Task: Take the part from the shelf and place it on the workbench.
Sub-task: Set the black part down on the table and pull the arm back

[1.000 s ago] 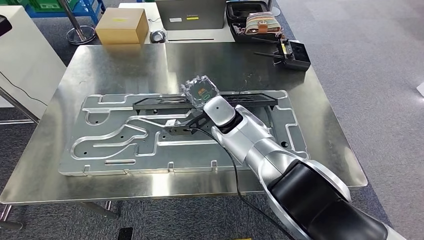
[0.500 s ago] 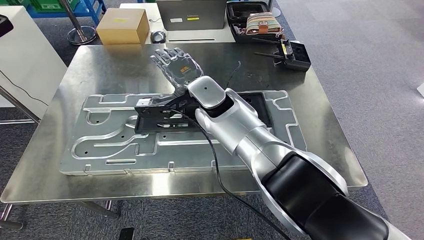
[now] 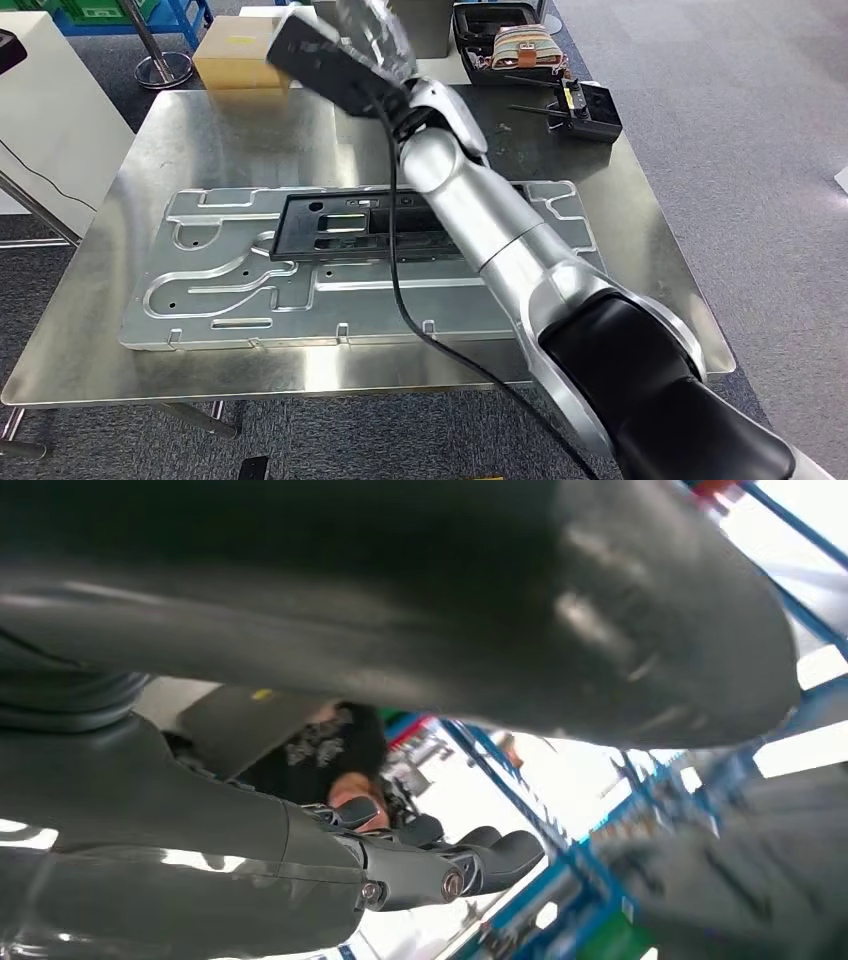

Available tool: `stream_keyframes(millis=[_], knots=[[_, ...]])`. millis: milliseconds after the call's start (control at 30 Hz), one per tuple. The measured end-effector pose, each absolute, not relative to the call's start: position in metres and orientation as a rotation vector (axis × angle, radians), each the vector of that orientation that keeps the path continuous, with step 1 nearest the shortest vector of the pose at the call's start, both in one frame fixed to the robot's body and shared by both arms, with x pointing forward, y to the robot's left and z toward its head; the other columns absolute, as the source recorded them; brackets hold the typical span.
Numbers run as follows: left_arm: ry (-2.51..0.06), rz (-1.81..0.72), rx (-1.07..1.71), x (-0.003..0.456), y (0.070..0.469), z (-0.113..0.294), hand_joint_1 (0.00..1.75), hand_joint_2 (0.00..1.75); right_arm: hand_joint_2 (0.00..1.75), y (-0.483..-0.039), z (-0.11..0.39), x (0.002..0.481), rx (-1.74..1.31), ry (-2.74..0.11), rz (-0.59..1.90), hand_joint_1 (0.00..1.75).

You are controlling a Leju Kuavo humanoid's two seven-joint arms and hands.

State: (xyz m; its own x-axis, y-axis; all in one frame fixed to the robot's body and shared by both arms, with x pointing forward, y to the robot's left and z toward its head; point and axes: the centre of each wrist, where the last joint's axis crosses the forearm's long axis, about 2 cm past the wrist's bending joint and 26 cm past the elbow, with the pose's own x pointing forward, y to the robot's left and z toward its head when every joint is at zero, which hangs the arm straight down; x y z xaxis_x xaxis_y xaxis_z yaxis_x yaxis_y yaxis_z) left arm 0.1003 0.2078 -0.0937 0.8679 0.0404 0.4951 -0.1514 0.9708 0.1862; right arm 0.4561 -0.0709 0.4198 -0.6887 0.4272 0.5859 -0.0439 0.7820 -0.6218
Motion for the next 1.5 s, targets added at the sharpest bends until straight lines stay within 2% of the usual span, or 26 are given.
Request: stream_keyframes(millis=[300, 600, 800, 1100, 1200, 1300, 1400, 1500], knots=[[-0.507, 0.115, 0.227, 0.099, 0.211, -0.094, 0.00, 0.00, 0.00, -0.178, 0.533, 0.469, -0.584, -2.347, 0.471, 0.00], [-0.525, 0.169, 0.236, 0.097, 0.214, -0.095, 0.00, 0.00, 0.00, -0.294, 0.584, 0.463, -0.930, -2.321, 0.226, 0.00], [-0.516, 0.195, 0.248, 0.090, 0.218, -0.098, 0.00, 0.00, 0.00, -0.392, 0.612, 0.445, -1.272, -2.207, 0.048, 0.00], [-0.499, 0.257, 0.279, 0.075, 0.228, -0.102, 0.00, 0.00, 0.00, -0.533, 0.607, 0.401, -1.664, -1.902, -0.073, 0.00], [-0.493, 0.275, 0.282, 0.071, 0.229, -0.103, 0.00, 0.00, 0.00, -0.593, 0.598, 0.369, -1.727, -1.783, -0.161, 0.00], [-0.478, 0.285, 0.283, 0.063, 0.230, -0.104, 0.00, 0.00, 0.00, -0.650, 0.580, 0.330, -1.738, -1.690, -0.246, 0.00], [-0.471, 0.293, 0.288, 0.061, 0.232, -0.105, 0.00, 0.00, 0.00, -0.687, 0.563, 0.298, -1.750, -1.605, -0.310, 0.00], [-0.471, 0.300, 0.284, 0.061, 0.232, -0.105, 0.00, 0.00, 0.00, -0.730, 0.508, 0.264, -1.697, -1.512, -0.389, 0.00]])
